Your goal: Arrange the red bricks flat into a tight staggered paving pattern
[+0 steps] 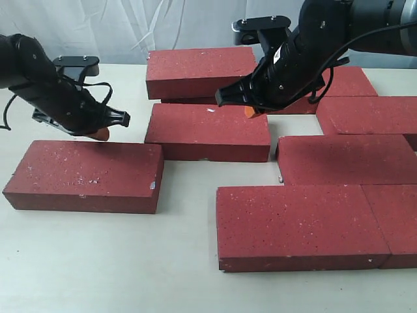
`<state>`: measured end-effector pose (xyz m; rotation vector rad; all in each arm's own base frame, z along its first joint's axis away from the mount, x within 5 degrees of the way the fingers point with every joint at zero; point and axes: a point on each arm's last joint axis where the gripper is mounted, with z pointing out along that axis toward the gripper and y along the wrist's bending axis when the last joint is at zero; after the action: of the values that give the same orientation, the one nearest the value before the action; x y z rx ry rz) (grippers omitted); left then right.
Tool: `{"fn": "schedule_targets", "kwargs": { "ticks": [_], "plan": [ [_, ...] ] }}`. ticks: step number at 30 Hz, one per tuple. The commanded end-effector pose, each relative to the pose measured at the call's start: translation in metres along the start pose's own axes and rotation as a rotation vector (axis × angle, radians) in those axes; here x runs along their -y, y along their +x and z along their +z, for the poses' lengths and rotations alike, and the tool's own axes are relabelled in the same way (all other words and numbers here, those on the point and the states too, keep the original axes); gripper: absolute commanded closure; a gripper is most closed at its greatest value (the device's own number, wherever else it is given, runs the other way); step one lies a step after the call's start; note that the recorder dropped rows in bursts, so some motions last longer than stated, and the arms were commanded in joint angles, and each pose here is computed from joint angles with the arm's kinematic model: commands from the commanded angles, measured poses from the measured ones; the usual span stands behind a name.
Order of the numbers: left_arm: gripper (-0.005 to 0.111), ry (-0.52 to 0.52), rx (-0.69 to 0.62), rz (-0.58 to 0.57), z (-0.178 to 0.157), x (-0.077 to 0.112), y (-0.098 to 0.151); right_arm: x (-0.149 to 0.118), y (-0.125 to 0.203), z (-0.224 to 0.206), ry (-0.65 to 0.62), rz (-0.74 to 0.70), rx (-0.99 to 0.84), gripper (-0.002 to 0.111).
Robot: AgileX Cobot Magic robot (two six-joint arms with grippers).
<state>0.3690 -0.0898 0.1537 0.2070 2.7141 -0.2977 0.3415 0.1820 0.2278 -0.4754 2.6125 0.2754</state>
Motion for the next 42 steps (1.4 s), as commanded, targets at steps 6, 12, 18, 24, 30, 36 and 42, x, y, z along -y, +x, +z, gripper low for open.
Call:
{"fn": "schedule_targets", "kwargs": {
  "ticks": [6,12,18,24,30,36,42],
  "plan": [
    [0.107,0.022,-0.096,0.052,0.002,0.002,0.008,0.000,-0.002,-0.001,0.006,-0.019,0.010,0.109],
    [0.107,0.023,-0.042,0.097,-0.030,0.008,-0.005,0.000,-0.002,-0.001,0.006,-0.019,0.010,0.109],
    [0.107,0.018,0.026,0.080,-0.032,0.008,-0.011,0.001,0.008,0.015,0.013,-0.013,-0.097,0.109],
    [0.107,0.053,0.061,0.015,-0.032,0.011,-0.014,0.005,0.019,0.047,0.023,-0.009,-0.184,0.109],
    [0.107,0.059,0.071,0.003,-0.032,0.012,-0.015,0.004,0.023,0.067,0.003,0.034,-0.182,0.109],
    [0.107,0.075,0.079,-0.024,-0.032,0.013,-0.016,0.005,0.023,0.078,0.004,0.038,-0.161,0.109],
    [0.107,0.075,0.079,-0.025,-0.032,0.013,-0.016,0.006,0.022,0.085,0.007,0.035,-0.139,0.109]
  ]
}}
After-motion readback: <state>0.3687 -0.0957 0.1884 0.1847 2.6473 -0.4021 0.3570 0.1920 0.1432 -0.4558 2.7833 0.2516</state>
